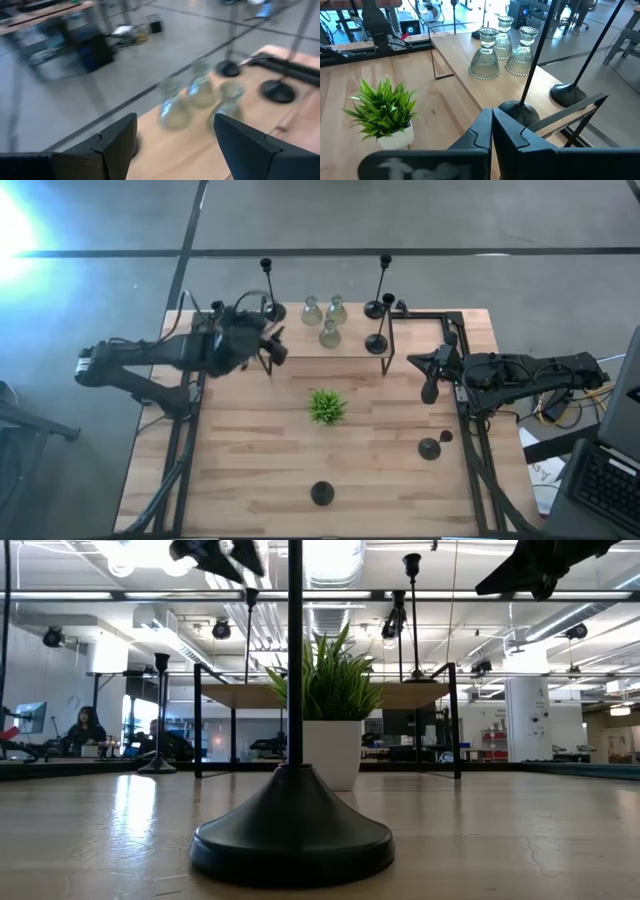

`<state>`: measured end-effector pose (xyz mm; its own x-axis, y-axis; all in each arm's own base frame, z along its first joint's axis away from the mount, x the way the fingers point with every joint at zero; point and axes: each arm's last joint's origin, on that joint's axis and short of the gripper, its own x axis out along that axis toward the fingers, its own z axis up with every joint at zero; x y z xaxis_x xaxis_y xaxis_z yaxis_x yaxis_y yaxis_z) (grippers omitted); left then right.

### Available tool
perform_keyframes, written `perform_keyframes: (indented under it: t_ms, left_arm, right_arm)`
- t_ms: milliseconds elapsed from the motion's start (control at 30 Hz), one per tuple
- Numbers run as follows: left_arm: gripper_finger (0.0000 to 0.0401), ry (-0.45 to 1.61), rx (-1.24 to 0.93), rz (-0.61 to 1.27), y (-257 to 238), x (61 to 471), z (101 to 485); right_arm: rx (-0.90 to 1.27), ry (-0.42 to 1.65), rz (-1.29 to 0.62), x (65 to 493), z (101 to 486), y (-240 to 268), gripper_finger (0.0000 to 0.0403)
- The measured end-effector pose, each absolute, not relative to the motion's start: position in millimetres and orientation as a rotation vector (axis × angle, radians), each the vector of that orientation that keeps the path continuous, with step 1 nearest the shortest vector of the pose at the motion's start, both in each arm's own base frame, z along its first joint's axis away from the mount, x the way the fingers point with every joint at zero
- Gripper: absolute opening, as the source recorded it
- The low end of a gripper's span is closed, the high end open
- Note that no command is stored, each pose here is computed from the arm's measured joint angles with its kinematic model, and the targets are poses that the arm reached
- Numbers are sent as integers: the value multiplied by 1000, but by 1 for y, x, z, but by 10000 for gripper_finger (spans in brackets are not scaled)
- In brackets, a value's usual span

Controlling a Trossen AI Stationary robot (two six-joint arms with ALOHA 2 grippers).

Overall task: Pick & Place candle stick holders
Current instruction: Put the transparent glass candle holder on the shelf

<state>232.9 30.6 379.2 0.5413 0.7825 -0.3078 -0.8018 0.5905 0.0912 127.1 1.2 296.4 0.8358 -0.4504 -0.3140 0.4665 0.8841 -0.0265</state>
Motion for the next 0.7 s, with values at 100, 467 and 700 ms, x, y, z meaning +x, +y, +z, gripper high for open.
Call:
perform_keyframes:
  t_ms: [100,467,700]
  left_arm:
    - [268,320,-89,1027,14,218,365]
    - [268,392,-135,917,0,205,278]
    - [268,65,-97,323,-11,228,263]
  right_arm:
    - [31,325,-482,127,296,1,8]
    - [33,327,-459,127,296,2,8]
    - [32,328,-459,127,296,2,8]
